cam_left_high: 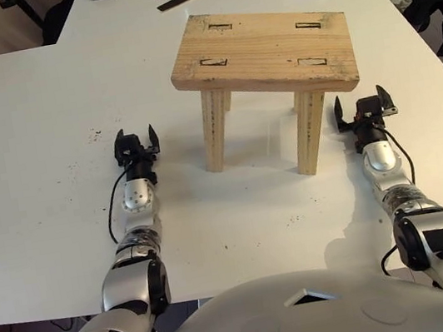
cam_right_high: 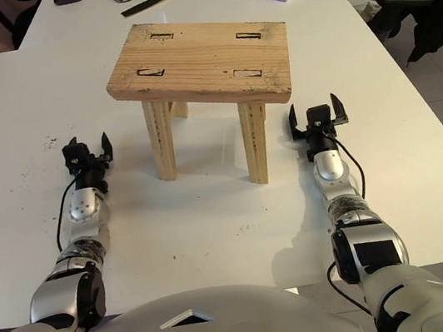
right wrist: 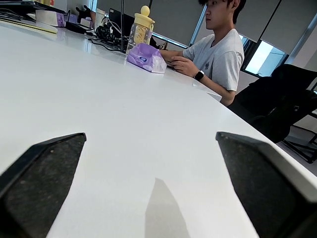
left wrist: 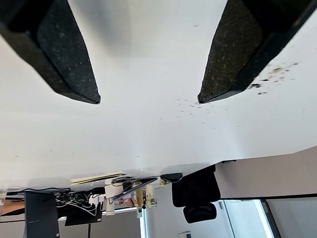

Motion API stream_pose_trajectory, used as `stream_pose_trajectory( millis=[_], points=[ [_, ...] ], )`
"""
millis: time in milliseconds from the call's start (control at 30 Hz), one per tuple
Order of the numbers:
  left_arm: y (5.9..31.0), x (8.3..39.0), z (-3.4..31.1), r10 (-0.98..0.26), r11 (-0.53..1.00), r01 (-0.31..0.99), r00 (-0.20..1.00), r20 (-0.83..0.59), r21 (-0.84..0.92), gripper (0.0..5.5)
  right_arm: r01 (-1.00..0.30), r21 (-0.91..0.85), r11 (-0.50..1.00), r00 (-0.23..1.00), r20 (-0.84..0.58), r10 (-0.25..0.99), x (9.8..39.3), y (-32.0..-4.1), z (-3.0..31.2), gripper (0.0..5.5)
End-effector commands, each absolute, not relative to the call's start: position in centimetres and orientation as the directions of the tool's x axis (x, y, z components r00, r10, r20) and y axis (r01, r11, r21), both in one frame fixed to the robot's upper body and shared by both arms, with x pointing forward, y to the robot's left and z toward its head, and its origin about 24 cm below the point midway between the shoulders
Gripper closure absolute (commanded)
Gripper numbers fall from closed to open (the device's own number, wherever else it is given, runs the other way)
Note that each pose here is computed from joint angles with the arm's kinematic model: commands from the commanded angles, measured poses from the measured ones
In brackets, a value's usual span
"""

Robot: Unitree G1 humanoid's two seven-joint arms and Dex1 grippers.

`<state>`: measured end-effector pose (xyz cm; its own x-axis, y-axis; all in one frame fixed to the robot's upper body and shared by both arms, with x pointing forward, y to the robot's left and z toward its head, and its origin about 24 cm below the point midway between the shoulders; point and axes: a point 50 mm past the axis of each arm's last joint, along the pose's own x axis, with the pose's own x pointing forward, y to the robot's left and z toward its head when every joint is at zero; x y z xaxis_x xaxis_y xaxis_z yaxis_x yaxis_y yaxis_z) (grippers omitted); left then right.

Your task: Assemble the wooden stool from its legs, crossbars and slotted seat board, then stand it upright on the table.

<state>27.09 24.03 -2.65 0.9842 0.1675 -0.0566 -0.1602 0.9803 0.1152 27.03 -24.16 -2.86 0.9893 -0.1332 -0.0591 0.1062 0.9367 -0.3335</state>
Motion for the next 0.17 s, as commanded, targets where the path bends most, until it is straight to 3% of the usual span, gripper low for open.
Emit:
stream_pose_trajectory(
  millis=[33,167],
  points=[
    [25.66,25.06,-4.78,0.182,0.979,-0.157,0.962,-0.204,0.13,1.81,0.125,-0.326,0.937,0.951,-0.228,-0.207,23.19,-24.52,-6.62,0.66],
    [26.3,24.84,-4.81,0.17,0.978,-0.137,0.96,-0.223,0.157,1.81,0.186,-0.326,0.927,0.93,-0.245,-0.273,22.33,-25.39,-7.05,0.66]
  ],
)
